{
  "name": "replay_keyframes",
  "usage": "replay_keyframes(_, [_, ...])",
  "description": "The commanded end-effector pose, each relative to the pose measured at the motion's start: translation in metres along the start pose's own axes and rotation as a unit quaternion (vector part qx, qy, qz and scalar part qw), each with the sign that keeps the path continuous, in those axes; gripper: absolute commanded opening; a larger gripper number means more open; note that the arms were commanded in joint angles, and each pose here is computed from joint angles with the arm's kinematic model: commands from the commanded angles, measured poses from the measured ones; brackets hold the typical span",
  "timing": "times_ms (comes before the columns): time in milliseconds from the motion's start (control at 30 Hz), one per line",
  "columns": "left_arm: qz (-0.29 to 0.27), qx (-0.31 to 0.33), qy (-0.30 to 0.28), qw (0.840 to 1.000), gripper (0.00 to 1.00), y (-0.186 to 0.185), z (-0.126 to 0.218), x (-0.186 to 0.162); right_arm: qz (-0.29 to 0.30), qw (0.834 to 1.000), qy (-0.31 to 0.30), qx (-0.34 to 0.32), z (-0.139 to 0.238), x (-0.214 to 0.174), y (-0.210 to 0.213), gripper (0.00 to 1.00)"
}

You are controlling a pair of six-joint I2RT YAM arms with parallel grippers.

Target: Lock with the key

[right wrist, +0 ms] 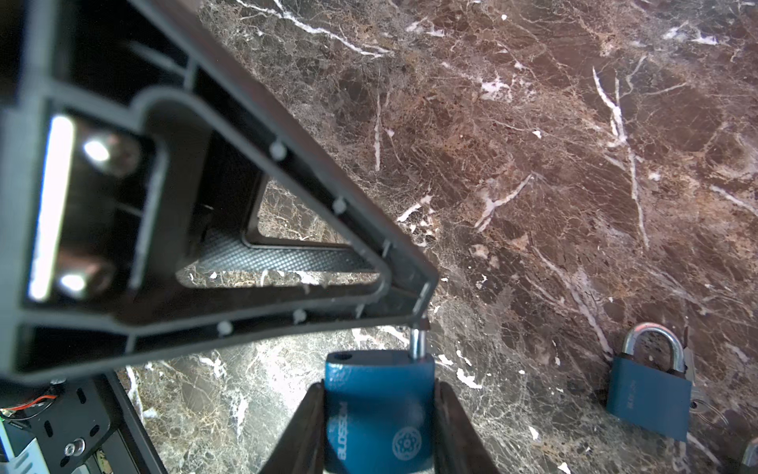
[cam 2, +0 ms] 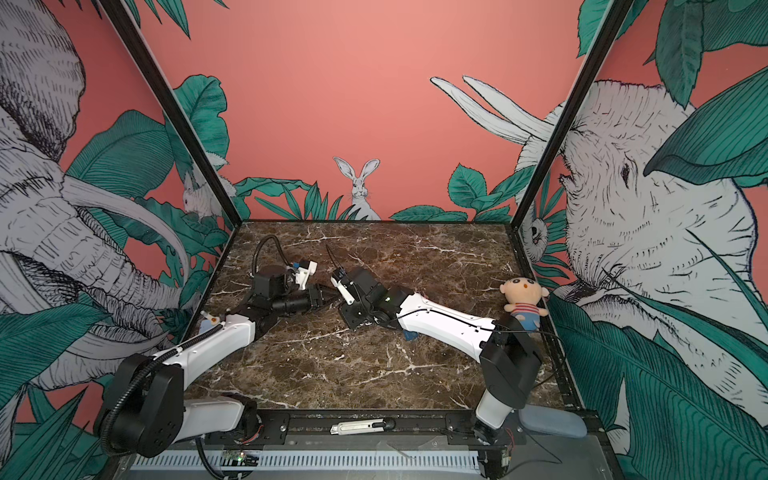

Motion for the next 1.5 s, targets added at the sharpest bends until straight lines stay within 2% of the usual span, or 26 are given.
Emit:
replay_keyframes(0, [-0.012,-0.023,0.006,1.000,0.41,-0.013,-0.004,0.004,0.009,0.999,-0.030,0.004,0.004,0.014,0.002,0.06])
replay_keyframes(267, [-0.008,-0.024,0.020,0.999,0.41,-0.013,-0.010,0.002,0.019,0.999,-0.040,-0.003,0.009,0.023,0.003,0.06])
replay_keyframes(967, [-0.003,-0.030,0.017,0.999,0.38,-0.013,-0.017,0.006,0.056,0.998,-0.020,-0.013,0.005,0.024,0.015,0.05])
replay_keyframes(1233, [0.000,-0.028,0.019,0.999,0.31,-0.011,-0.018,0.005,0.058,0.998,-0.022,-0.014,0.006,0.026,0.015,0.05])
replay_keyframes(1467, [0.001,-0.024,0.015,1.000,0.19,-0.008,-0.018,0.005,0.060,0.998,-0.023,-0.012,0.006,0.026,0.016,0.04])
Point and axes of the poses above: each gripper's point midway between its finger pads, its own z axis back along the fingers, its own y axis along the line the jaws close on, x = y × z, the point moved 8 cm from there along z, back along the fingers, and after that the axes turned 12 degrees about z, right-handed, at the moved point
